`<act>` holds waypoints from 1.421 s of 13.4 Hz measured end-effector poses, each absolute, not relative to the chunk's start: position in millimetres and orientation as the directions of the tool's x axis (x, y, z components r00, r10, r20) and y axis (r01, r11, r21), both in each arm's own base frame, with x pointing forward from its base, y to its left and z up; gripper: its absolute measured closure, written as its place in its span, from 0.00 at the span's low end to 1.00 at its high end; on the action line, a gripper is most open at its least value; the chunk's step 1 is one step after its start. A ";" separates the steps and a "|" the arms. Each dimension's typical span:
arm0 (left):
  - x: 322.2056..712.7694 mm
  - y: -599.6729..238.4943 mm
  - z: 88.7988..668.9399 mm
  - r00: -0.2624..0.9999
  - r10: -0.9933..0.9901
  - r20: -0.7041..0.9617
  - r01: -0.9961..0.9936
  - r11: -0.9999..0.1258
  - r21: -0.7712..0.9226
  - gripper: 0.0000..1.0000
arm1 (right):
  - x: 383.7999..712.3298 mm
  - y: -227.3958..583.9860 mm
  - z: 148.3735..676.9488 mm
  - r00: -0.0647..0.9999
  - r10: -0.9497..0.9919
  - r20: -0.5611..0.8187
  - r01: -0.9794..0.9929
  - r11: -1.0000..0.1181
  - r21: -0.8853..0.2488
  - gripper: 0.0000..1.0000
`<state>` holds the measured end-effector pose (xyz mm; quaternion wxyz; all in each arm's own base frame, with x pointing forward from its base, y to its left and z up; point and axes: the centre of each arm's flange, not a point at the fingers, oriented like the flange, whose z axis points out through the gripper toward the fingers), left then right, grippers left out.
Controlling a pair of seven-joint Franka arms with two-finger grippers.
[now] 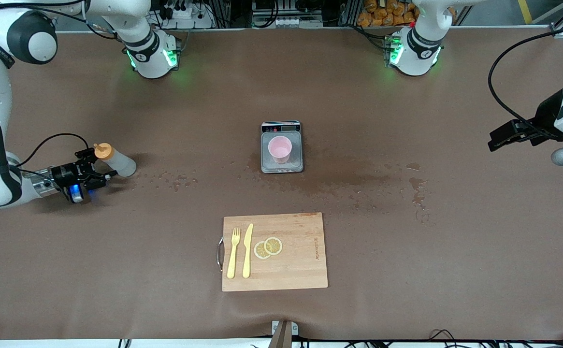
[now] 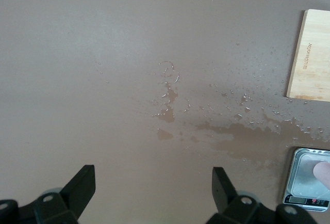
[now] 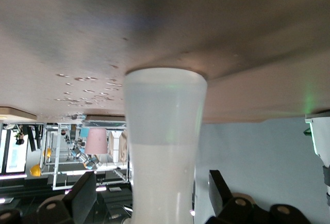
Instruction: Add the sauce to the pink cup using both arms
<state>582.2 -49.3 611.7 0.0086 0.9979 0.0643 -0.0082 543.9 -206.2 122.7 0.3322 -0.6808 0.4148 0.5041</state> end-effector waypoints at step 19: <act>576.4 -54.8 622.4 0.993 0.119 0.000 0.119 -0.993 0.018 0.00 | 637.1 -223.6 308.2 0.143 -0.523 -0.840 -0.924 -0.374 0.075 0.00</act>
